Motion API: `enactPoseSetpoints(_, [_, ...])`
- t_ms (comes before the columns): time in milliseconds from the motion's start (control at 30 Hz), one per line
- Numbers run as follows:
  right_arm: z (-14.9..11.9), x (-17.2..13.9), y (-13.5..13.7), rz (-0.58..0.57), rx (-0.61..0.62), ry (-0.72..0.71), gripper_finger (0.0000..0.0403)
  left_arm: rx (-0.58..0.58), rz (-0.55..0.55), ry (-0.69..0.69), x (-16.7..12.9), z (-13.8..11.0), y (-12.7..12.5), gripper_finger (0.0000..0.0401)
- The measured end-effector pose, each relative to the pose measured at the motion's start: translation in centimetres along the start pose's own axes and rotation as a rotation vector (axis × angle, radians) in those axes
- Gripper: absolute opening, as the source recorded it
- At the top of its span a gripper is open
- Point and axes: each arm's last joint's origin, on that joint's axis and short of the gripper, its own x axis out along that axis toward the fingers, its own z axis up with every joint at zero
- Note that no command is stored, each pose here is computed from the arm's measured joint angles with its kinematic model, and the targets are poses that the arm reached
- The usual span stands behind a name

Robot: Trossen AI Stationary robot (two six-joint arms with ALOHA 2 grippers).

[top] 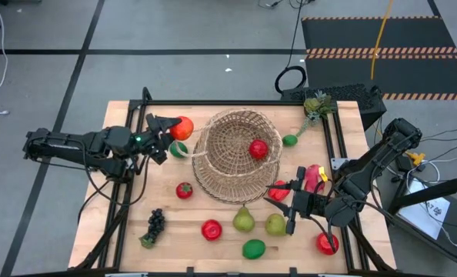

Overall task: Build produce basket
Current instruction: Put the top orange apple into the basket

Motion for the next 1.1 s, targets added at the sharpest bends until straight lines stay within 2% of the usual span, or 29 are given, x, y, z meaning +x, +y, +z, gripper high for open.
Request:
enactPoseSetpoints(267, [0.00, 0.00, 0.00, 0.000, 0.000, 0.000, 0.0148, -0.190, 0.000, 0.000, 0.00, 0.00, 0.00, 0.0353])
enactPoseSetpoints(467, [0.00, 0.00, 0.00, 0.000, 0.000, 0.000, 0.0148, -0.394, -0.001, 0.000, 0.00, 0.00, -0.01, 0.0354])
enactPoseSetpoints(733, [0.00, 0.00, 0.00, 0.000, 0.000, 0.000, 0.0148, -0.724, -0.001, 0.000, 0.00, 0.00, -0.01, 0.0354])
enactPoseSetpoints(1100, [0.00, 0.00, 0.01, 0.002, 0.045, 0.000, 0.0148, -1.276, -0.002, 0.001, 0.01, 0.00, -0.02, 0.0354])
